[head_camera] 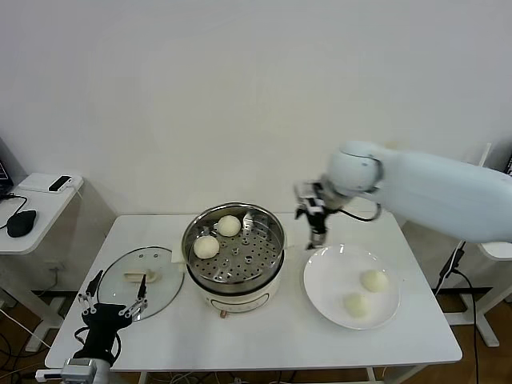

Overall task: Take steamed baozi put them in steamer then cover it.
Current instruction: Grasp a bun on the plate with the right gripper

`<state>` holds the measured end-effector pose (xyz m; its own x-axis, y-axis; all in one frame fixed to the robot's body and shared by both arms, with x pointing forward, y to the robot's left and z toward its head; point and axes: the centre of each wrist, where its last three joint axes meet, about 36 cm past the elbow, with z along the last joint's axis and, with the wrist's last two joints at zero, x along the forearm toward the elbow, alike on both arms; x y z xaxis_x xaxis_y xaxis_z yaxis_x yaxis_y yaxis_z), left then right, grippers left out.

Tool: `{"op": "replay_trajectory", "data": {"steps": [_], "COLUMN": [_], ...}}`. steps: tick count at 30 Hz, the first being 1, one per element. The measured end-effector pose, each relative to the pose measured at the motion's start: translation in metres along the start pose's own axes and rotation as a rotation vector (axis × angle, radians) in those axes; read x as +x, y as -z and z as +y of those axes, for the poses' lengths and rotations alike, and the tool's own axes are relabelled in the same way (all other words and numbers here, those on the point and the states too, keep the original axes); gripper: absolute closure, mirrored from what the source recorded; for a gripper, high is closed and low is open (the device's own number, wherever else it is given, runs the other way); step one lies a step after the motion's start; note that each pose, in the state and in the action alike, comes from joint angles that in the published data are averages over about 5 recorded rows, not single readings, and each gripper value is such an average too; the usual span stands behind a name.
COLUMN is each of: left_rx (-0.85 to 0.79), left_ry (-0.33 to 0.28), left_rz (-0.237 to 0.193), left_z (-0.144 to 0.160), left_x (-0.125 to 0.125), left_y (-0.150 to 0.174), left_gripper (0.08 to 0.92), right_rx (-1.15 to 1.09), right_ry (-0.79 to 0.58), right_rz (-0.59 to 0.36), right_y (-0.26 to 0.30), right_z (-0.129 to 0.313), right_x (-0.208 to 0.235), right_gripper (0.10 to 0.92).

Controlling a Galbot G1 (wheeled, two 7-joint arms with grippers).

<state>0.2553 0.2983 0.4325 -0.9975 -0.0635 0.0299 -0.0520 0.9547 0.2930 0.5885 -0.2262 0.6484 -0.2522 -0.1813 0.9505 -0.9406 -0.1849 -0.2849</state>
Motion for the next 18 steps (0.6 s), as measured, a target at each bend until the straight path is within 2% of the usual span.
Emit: {"op": "replay_trajectory", "data": {"steps": [8, 18], "left_rx": [0.0, -0.007], "left_ry": [-0.002, -0.001], "left_rz": [0.003, 0.016], "left_z": [-0.002, -0.003], "left_x": [-0.002, -0.001], "left_y": [-0.002, -0.005], "left_gripper": [0.177, 0.177], "right_rx": [-0.041, -0.076], "right_ry": [0.008, 0.06], "right_rz": [0.053, 0.07], "right_y": [-0.062, -0.095], "right_z": [0.048, 0.091], "right_x": [-0.024, -0.07], "right_gripper": [0.2, 0.2]}}
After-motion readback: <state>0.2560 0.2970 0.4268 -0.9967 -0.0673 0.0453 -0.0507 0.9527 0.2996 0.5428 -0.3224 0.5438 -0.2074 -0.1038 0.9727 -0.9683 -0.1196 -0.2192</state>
